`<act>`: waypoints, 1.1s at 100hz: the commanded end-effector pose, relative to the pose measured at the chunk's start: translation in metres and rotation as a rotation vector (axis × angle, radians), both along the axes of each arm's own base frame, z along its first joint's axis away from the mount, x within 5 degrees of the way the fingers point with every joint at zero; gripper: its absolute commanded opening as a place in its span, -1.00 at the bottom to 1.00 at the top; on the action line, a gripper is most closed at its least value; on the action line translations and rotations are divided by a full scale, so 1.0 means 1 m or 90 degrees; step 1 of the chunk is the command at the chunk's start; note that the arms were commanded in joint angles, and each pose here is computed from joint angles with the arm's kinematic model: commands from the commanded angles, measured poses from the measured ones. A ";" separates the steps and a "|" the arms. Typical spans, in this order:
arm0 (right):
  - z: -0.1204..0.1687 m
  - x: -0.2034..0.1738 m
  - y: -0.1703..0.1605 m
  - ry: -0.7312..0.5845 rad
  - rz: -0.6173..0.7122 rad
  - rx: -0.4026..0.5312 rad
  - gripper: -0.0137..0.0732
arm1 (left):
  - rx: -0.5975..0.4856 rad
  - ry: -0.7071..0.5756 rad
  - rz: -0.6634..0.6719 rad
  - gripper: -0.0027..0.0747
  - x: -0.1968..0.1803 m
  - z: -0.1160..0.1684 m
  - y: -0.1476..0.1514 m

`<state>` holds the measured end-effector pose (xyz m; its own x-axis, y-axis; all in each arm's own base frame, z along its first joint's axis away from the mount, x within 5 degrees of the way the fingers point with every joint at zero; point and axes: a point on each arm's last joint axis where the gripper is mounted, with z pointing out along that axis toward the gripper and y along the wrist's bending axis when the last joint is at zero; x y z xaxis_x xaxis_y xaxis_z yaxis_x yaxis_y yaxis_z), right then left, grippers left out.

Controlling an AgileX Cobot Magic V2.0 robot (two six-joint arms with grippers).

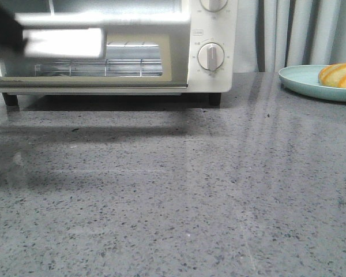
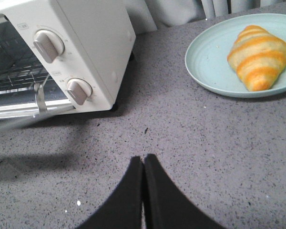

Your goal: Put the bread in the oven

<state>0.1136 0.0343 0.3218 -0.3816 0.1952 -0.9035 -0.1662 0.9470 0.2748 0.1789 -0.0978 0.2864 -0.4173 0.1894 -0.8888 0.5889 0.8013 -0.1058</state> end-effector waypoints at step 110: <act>0.063 0.153 -0.022 0.138 -0.111 -0.101 -0.01 | -0.196 -0.224 -0.047 -0.99 -0.109 0.060 0.033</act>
